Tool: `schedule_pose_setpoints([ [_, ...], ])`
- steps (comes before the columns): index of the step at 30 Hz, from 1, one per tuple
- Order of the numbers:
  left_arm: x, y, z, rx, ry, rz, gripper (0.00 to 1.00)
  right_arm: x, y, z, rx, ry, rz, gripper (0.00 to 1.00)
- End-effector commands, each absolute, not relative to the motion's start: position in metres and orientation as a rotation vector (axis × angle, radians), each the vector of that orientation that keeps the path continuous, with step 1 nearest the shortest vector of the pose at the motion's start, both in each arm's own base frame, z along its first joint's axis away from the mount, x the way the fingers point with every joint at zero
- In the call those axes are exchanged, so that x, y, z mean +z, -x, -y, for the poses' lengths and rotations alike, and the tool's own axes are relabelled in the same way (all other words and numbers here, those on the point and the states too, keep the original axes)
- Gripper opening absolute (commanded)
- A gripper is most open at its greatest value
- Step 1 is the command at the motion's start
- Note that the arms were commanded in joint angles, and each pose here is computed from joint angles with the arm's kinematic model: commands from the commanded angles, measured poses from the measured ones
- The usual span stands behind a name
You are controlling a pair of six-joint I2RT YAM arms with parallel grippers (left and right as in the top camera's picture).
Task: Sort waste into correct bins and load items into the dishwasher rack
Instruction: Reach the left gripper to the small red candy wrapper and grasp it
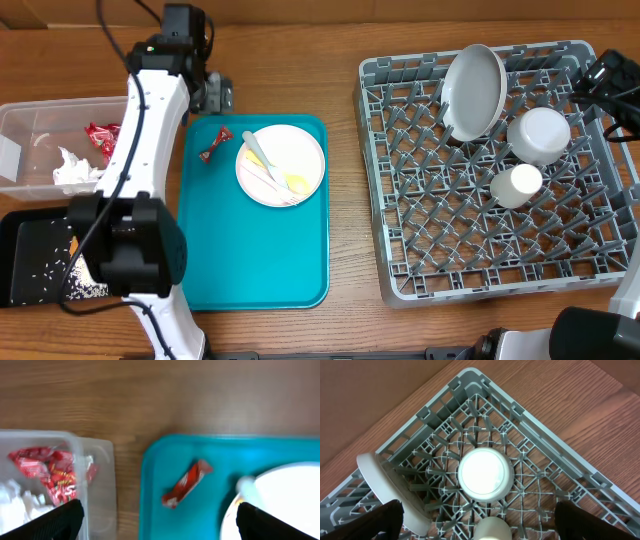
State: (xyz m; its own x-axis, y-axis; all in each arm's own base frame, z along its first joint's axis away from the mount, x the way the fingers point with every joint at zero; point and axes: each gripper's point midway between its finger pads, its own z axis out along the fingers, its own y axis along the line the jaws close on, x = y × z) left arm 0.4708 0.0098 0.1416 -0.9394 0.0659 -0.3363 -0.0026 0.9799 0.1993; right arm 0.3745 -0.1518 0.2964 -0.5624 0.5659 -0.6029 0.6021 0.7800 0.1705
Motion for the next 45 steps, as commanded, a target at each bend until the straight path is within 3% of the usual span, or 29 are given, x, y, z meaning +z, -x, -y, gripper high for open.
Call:
schedule_pose_setpoints([
  [1, 0.119, -0.464, 0.002, 0.237, -0.527, -2.838, 1.00, 0.309, -0.374, 0.152, -0.084, -0.850, -2.276, 1.00],
  [8, 0.099, -0.452, 0.008, 0.185, -0.770, -2.875, 0.94, 0.309, -0.374, 0.152, -0.084, -0.850, -2.276, 1.00],
  [18, 0.060, -0.454, 0.007, 0.164, -0.810, -2.938, 0.80, 0.309, -0.374, 0.152, -0.084, -0.850, -2.276, 1.00],
  [45, 0.009, -0.454, -0.013, 0.084, -0.767, -3.025, 0.75, 0.309, -0.374, 0.152, -0.084, -0.850, -2.276, 1.00],
])
